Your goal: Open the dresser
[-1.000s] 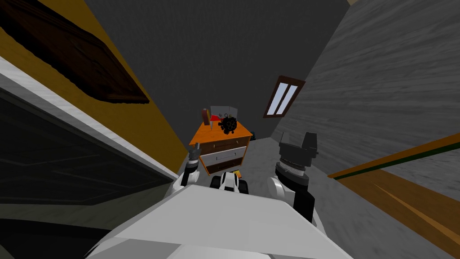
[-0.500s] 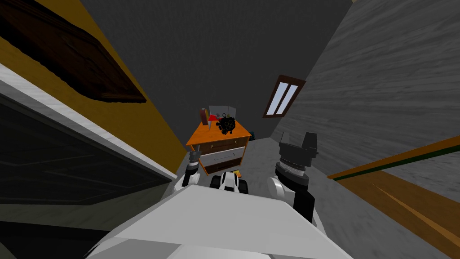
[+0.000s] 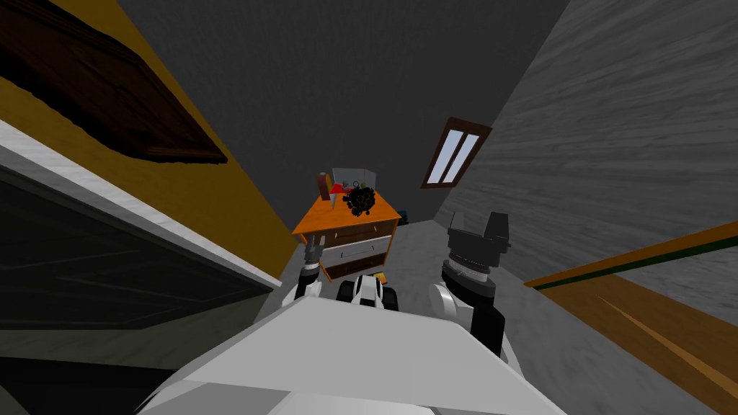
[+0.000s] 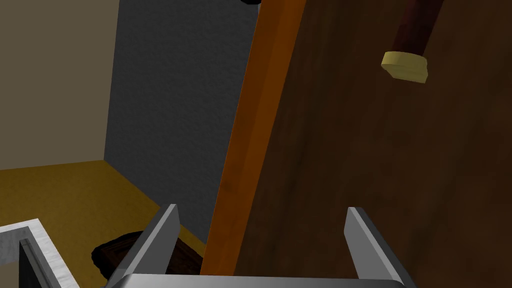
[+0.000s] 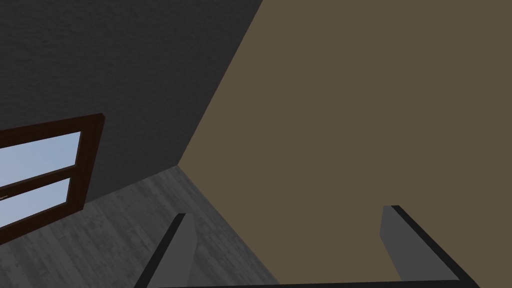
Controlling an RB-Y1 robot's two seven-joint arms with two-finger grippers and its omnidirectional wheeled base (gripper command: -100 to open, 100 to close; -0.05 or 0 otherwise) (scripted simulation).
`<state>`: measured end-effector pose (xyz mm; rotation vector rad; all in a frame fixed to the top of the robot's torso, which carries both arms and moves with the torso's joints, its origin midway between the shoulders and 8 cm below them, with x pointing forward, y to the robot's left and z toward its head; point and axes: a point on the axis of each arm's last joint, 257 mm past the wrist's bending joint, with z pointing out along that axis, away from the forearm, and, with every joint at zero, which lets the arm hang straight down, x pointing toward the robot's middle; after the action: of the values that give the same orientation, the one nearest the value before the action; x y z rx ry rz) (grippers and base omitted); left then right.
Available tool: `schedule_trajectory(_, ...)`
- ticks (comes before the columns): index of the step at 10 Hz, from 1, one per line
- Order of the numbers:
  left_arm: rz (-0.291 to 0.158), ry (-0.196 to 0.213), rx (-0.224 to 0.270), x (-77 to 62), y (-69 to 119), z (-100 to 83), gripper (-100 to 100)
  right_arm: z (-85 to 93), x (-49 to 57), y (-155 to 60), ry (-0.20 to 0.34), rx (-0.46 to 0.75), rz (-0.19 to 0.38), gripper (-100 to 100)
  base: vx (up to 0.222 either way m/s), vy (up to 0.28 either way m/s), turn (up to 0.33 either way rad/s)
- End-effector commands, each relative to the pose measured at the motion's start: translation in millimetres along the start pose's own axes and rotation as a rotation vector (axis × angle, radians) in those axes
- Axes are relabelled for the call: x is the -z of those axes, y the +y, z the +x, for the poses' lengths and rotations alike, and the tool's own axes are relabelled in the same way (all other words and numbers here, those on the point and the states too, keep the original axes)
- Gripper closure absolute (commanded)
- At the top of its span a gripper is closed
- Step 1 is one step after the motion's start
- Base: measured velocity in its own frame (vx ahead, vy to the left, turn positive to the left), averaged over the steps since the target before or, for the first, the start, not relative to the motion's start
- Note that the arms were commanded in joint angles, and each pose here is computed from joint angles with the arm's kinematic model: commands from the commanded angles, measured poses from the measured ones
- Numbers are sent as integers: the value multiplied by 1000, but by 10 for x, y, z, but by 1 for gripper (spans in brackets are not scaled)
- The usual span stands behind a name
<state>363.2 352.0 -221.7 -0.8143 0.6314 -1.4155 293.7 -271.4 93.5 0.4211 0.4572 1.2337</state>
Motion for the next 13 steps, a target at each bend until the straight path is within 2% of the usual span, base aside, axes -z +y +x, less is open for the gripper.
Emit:
schedule_trajectory(1,-21,-22,17,110,109,6,-100,0,0,0,0,0,0,0,18,-39,0)
schedule_trajectory(5,-36,-71,59,296,237,92,-100,0,0,0,0,0,0,0,21,-42,1)
schedule_trajectory(10,-53,-165,157,530,398,438,-100,0,0,0,0,0,0,0,22,-41,8)
schedule_trajectory(11,-52,-155,145,503,385,399,-100,0,0,0,0,0,0,0,7,-10,-3)
schedule_trajectory(12,-52,-151,151,351,432,442,-100,0,0,0,0,0,0,0,-15,6,47)
schedule_trajectory(13,-53,-149,152,299,446,453,-100,0,0,0,0,0,0,0,-18,12,56)
